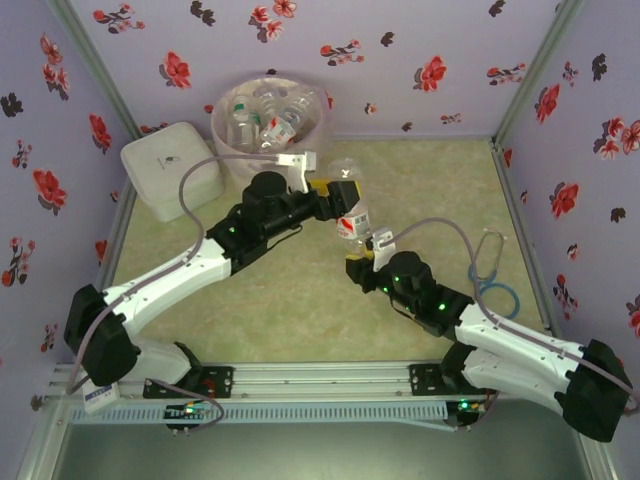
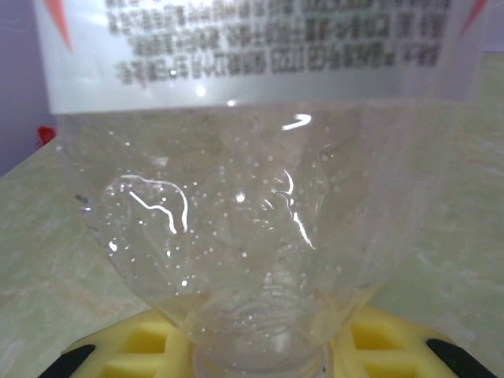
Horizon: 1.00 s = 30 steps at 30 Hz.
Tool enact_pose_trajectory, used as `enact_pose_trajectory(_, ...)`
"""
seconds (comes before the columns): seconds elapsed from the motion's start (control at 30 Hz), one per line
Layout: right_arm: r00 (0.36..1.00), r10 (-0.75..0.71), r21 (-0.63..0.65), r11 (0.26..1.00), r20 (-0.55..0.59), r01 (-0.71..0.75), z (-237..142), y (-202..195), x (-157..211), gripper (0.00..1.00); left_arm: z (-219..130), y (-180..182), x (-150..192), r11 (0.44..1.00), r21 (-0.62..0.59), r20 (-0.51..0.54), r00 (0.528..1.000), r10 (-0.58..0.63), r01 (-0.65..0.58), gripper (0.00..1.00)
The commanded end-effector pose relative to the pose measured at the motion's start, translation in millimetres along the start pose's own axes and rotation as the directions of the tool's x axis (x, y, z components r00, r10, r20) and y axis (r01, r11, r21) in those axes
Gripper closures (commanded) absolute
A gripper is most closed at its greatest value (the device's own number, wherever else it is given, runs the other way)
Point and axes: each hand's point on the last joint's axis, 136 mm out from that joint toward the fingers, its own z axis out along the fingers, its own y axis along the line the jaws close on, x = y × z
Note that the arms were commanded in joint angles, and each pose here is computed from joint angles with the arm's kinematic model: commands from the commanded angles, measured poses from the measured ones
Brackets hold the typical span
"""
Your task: Put the plastic bottles in the bin
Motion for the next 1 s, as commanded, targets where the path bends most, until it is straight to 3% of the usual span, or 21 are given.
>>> enact_pose_trajectory(0.0, 0.999, 0.005, -0.046, 0.999, 0.054, -0.003, -0.8, 11.2, -21.2, 1.0, 0.9, -10.1, -8.3, 1.0, 0.004, 0.001, 1.0, 0.03, -0.03, 0.16)
enact_pose_trajectory(0.17, 0.999, 0.002, -0.051, 0.999, 0.047, 0.0, 1.3, 12.1, -19.5, 1.0, 4.9, -6.1, -6.5, 1.0, -0.01, -0.001, 1.0, 0.029, -0.029, 0.4)
enact_pose_trajectory(0.33, 0.999, 0.004, -0.047, 0.999, 0.054, -0.001, 1.0, 11.6, -22.0, 1.0, 5.7, -5.7, -9.0, 0.999, -0.021, -0.003, 0.999, 0.042, -0.042, 0.5)
enact_pose_trajectory(0.4, 0.998, 0.004, -0.043, 0.999, 0.059, -0.001, -0.1, 11.2, -23.8, 0.8, 4.3, -6.8, -13.4, 0.998, -0.03, 0.0, 0.998, 0.058, -0.058, 0.5)
enact_pose_trajectory(0.47, 0.998, 0.004, -0.02, 1.0, 0.058, -0.003, -1.9, 7.7, -25.7, 0.36, -0.1, -7.9, -26.3, 0.994, -0.049, 0.01, 0.995, 0.095, -0.094, 0.5)
enact_pose_trajectory(0.53, 0.999, 0.005, 0.03, 1.0, 0.054, -0.006, -5.2, -0.8, -27.2, 0.04, -9.2, -9.9, -50.2, 0.986, -0.078, 0.038, 0.988, 0.148, -0.145, 0.5)
enact_pose_trajectory(0.57, 0.999, 0.002, 0.056, 0.998, 0.05, -0.005, -7.0, -5.2, -27.2, 0.01, -15.0, -12.0, -64.2, 0.982, -0.091, 0.057, 0.983, 0.172, -0.167, 0.5)
enact_pose_trajectory(0.73, 1.0, 0.004, 0.116, 0.993, 0.023, -0.007, -11.5, -18.7, -18.8, 0.01, -49.8, -12.9, -158.8, 0.924, -0.225, 0.193, 0.915, 0.353, -0.309, 0.53)
enact_pose_trajectory(0.97, 0.998, 0.058, 0.133, 0.989, -0.003, -0.057, -16.7, -24.3, -5.8, 0.0, -98.0, 21.6, -264.5, 0.842, -0.444, 0.309, 0.83, 0.465, -0.306, 0.55)
